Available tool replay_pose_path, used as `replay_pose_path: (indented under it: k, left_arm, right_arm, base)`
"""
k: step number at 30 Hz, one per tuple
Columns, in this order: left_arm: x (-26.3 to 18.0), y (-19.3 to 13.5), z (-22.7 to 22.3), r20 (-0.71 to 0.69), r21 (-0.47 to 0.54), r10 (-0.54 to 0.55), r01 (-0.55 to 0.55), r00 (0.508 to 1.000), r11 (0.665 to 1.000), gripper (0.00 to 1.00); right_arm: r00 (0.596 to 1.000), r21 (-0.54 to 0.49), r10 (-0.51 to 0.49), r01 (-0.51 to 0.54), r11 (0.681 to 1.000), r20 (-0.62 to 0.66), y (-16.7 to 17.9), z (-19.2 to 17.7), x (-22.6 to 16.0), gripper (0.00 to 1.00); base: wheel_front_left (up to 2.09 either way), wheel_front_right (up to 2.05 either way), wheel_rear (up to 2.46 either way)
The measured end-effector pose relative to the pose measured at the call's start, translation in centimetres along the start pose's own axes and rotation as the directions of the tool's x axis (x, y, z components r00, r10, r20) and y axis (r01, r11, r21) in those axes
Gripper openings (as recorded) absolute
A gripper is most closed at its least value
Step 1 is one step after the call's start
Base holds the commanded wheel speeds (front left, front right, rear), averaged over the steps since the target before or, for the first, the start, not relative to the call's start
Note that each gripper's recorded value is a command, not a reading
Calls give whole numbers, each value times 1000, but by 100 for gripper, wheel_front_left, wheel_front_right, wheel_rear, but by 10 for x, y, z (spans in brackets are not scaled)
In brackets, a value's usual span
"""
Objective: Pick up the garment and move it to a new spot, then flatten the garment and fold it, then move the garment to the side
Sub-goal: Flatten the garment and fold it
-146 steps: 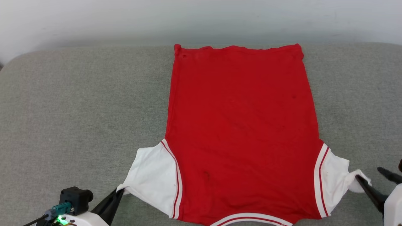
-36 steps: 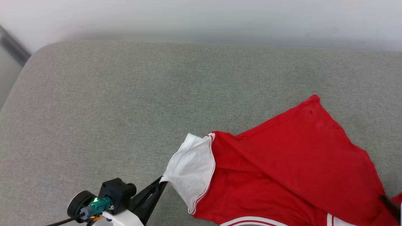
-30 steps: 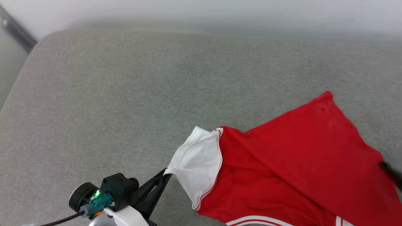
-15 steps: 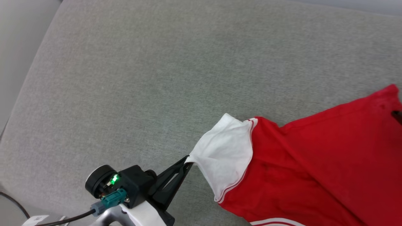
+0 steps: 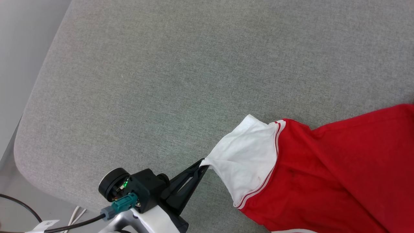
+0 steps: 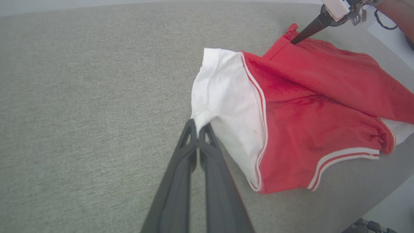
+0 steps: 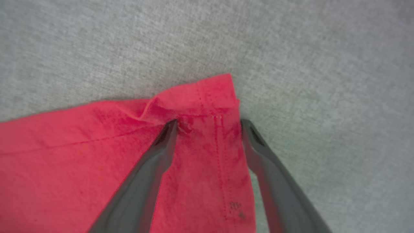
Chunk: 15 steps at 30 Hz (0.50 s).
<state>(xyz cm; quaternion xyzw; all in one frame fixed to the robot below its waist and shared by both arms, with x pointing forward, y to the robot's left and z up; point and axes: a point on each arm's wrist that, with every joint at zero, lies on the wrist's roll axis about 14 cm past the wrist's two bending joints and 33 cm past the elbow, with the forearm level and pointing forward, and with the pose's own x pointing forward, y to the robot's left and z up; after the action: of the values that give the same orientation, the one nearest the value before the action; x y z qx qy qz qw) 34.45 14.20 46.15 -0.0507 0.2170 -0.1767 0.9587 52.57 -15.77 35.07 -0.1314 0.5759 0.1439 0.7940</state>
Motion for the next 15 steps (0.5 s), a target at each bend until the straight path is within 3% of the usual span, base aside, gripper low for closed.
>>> replay_pose_path:
  k: [1, 2, 3, 4, 15]
  left_arm:
    - [0, 1, -1, -2, 0, 2, -2, 1000, 1000, 0]
    - [0, 1, -1, -2, 0, 4, -4, 1000, 1000, 0]
    - [-1, 2, -1, -2, 1, 5, -5, 1000, 1000, 0]
    - [-1, 2, -2, -3, 2, 7, -7, 1000, 1000, 0]
    - [-7, 6, 29, 105, 27, 15, -18, 994, 999, 0]
  right_arm:
    - [1000, -2, -1, 1, 1000, -5, 0, -1, 1, 98]
    - [1000, -4, -1, 1, 1000, -6, 0, -1, 2, 49]
    - [1000, -3, 0, 0, 1000, -4, 0, -1, 3, 18]
    - [1000, 7, 8, -8, 1000, 4, 0, -1, 3, 0]
    - [986, 68, 19, -31, 997, 164, -6, 15, -24, 0]
  base:
    - [0, 0, 0]
    - [0, 0, 0]
    - [0, 0, 0]
    - [0, 0, 0]
    - [0, 0, 0]
